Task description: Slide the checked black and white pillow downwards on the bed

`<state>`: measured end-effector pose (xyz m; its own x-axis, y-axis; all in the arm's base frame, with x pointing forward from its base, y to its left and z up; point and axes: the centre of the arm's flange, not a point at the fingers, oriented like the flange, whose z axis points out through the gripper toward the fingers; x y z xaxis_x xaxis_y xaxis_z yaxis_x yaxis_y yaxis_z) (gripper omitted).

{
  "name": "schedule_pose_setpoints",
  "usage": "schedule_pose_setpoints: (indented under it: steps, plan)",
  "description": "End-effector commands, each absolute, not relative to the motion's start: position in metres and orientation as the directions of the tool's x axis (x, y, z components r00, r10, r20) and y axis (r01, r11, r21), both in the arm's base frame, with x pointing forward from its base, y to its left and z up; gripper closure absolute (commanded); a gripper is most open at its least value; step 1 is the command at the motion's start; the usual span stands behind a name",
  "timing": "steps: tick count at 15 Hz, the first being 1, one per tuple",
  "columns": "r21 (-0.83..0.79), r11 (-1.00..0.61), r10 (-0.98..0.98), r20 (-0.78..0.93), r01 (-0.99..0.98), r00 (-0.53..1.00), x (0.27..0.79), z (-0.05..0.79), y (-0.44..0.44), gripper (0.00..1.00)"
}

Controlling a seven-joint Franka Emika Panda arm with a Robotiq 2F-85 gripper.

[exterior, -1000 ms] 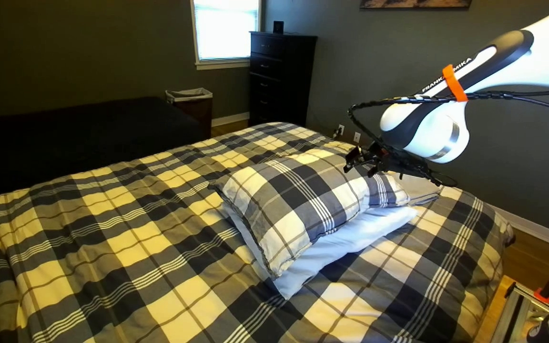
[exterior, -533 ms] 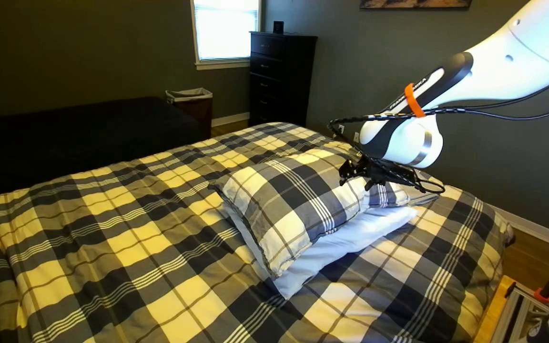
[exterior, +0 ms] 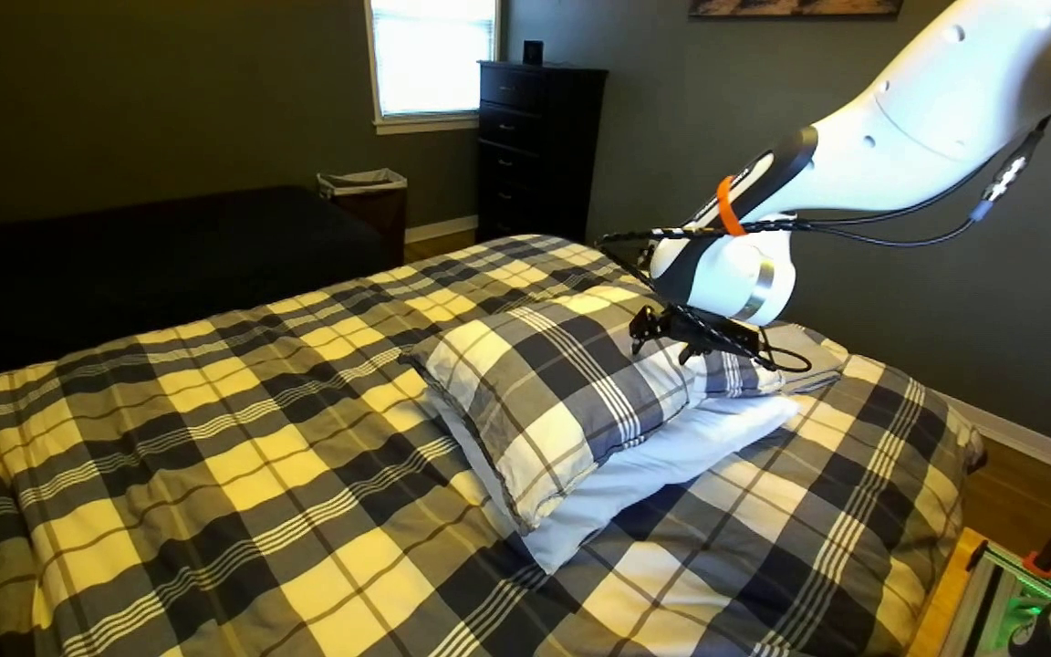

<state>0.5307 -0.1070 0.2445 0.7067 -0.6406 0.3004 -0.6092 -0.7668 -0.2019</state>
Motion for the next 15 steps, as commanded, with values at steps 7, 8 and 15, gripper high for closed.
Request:
schedule_pose_setpoints:
  steps: [7, 8, 15]
  plan:
    - [-0.189, -0.730, -0.681, 0.277, -0.656, 0.678, 0.555, 0.191, -0.132, 0.57]
    - [-0.192, -0.731, -0.680, 0.275, -0.654, 0.679, 0.552, 0.193, -0.133, 0.63]
    - [-0.208, -0.772, -0.636, 0.216, -0.601, 0.741, 0.513, 0.221, -0.142, 1.00]
